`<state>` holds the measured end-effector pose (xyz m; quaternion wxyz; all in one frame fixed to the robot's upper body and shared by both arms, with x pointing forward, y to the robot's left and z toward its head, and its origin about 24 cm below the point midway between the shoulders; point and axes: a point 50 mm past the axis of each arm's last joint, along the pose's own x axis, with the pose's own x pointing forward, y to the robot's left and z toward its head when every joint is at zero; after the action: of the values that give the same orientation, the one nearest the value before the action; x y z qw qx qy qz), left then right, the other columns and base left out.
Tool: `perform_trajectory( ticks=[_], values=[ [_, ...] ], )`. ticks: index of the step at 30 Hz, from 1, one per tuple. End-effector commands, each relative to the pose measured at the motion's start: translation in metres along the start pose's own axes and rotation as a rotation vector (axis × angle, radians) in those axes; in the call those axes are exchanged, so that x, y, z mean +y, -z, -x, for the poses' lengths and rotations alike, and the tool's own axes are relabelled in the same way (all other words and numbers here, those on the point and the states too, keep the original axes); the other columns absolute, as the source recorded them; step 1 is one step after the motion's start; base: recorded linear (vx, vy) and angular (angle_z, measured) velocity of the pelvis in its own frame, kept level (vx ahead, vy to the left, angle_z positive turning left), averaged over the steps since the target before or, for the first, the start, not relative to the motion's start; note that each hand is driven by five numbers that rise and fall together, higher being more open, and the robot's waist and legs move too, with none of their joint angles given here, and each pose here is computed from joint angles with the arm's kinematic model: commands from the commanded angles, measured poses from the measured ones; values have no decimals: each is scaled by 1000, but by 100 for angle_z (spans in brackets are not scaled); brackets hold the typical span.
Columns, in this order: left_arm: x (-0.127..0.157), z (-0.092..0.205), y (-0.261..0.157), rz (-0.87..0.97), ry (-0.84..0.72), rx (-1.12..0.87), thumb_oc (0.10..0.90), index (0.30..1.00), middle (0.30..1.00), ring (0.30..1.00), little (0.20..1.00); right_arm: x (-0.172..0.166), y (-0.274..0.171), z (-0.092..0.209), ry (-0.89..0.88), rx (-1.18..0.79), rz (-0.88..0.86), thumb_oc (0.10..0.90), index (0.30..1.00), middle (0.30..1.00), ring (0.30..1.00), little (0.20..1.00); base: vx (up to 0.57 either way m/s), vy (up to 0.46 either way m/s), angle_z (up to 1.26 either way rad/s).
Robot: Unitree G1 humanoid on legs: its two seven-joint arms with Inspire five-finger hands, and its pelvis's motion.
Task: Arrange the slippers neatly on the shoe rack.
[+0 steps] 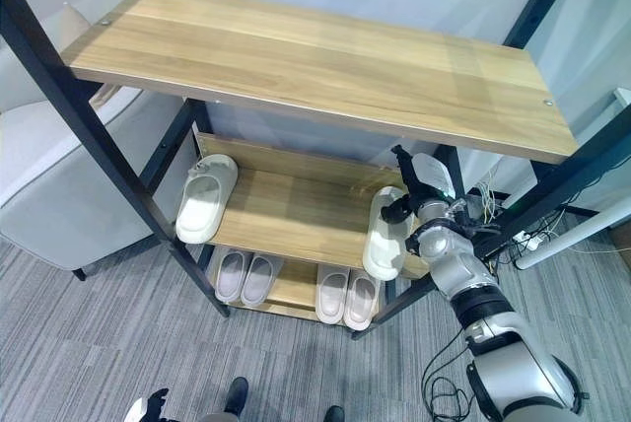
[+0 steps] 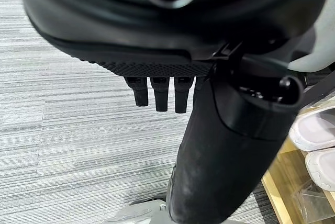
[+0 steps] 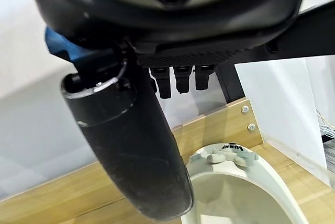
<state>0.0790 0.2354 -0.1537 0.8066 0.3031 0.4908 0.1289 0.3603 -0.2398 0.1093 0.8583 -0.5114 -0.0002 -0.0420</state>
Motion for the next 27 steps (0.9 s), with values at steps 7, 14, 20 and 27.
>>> perform_trajectory(
  ticks=[7,14,20,27],
  values=[
    [4,-7,-27,61,0,-91,800,900,900,900,900,-69,-29,-21,127,-126,112,800,900,900,900,900,0,0,0],
    [7,-8,-25,62,-3,-78,800,900,900,900,900,-66,-33,-26,93,-113,176,800,900,900,900,900,0,0,0],
    [6,-7,-22,59,9,-77,800,900,900,900,900,-60,-30,-28,63,-89,198,800,900,900,900,900,0,0,0],
    [9,-7,-22,58,9,-92,800,900,900,900,900,-77,-29,-33,98,-63,255,800,900,900,900,900,0,0,0]
  ],
)
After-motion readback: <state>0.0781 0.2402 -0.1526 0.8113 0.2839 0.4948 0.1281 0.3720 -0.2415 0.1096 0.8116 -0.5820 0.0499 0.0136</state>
